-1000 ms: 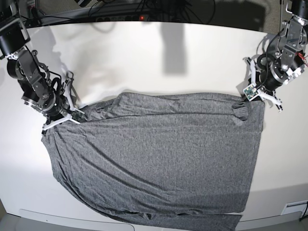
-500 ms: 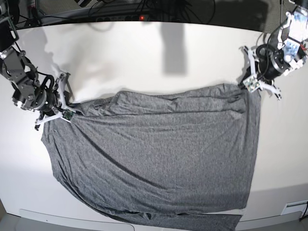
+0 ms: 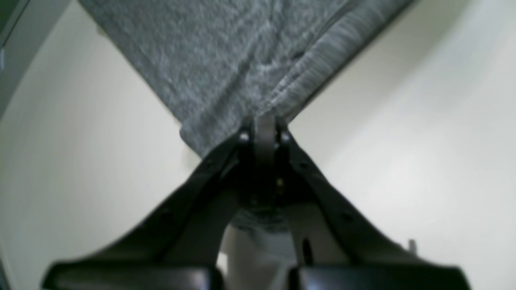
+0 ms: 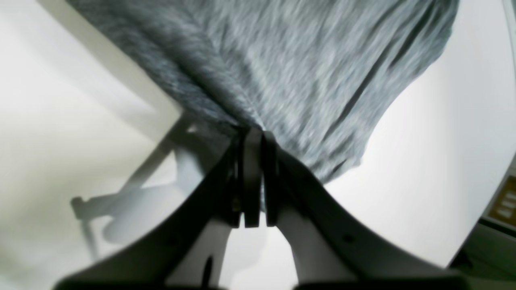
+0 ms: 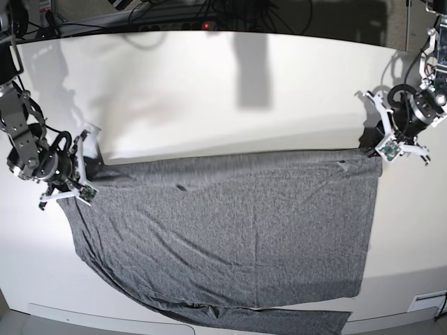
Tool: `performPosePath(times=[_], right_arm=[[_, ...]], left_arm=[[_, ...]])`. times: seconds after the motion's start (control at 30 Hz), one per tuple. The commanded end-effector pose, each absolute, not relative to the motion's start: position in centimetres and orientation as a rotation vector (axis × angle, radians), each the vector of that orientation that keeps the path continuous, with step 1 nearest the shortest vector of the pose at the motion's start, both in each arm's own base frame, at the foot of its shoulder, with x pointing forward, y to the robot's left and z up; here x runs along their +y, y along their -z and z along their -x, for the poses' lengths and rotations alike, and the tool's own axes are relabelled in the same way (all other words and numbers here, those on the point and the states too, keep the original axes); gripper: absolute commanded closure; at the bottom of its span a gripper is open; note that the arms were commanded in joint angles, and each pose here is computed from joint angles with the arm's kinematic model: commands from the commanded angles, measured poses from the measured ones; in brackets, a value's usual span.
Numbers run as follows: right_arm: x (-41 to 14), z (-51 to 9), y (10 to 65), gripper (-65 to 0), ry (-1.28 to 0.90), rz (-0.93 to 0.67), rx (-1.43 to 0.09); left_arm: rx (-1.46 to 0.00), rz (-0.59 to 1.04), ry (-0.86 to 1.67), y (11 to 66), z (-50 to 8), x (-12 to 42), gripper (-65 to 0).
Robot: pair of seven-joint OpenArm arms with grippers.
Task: Fold the T-shirt properly
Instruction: 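Carry both held corners over the shirt toward the hem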
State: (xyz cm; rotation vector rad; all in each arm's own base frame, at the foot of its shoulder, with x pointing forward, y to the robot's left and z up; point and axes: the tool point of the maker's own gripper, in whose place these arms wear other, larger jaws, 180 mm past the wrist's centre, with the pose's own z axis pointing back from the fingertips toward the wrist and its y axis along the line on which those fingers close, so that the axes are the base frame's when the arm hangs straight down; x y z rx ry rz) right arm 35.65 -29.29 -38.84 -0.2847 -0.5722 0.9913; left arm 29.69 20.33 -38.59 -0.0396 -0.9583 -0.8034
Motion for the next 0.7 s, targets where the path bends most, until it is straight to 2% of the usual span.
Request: performPosePath(times=[0.0, 0.37, 0.67], right_arm=[[-29.9, -37.1, 37.3, 0.0, -0.978, 0.315, -0.610], [-29.3, -41.7, 38.5, 0.0, -0.825, 0.264, -0.646], [-29.1, -44.3, 36.5, 0.0, -0.791, 0.277, -0.701]], left_arm=[[-1.017, 0.016, 0.801, 36.8, -31.1, 20.7, 0.0], [-1.059, -0.062, 0.669, 36.7, -35.8, 24.6, 0.0], [-1.140, -0.093, 0.648, 33.8, -39.5, 25.4, 0.0]])
